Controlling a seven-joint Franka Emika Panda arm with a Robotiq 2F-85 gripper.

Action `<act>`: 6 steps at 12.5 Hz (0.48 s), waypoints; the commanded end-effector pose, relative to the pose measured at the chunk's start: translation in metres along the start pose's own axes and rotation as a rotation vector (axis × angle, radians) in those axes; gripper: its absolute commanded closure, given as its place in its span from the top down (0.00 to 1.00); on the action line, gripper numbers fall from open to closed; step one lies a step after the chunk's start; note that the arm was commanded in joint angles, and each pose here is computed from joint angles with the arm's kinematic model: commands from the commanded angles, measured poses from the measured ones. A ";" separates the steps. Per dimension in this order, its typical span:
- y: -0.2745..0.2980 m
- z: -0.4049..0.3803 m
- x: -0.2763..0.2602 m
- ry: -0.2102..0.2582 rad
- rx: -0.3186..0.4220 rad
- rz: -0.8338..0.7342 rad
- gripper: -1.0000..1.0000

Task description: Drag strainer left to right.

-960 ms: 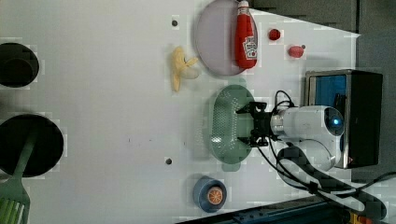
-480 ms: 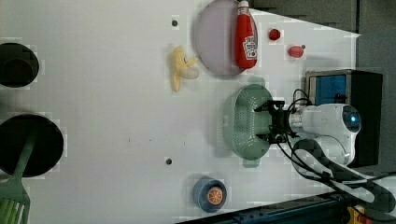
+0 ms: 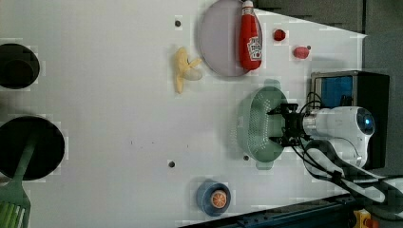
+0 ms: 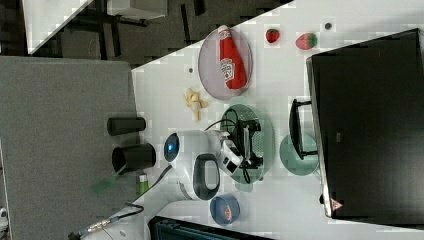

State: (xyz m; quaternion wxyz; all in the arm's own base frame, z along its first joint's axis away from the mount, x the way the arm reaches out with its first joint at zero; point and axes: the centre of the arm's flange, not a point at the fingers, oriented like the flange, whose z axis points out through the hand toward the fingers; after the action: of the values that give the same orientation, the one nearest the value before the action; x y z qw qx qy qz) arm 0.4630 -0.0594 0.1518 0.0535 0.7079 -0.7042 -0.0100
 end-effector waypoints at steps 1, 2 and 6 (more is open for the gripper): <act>-0.013 -0.033 -0.013 0.010 0.053 -0.124 1.00; -0.015 -0.048 -0.016 0.020 0.060 -0.180 1.00; -0.021 -0.144 -0.015 0.095 0.031 -0.389 1.00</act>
State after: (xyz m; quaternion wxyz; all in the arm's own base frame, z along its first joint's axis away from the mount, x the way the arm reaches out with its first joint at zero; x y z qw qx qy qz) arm 0.4712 -0.0185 0.2339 0.0910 0.7991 -0.5937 -0.0255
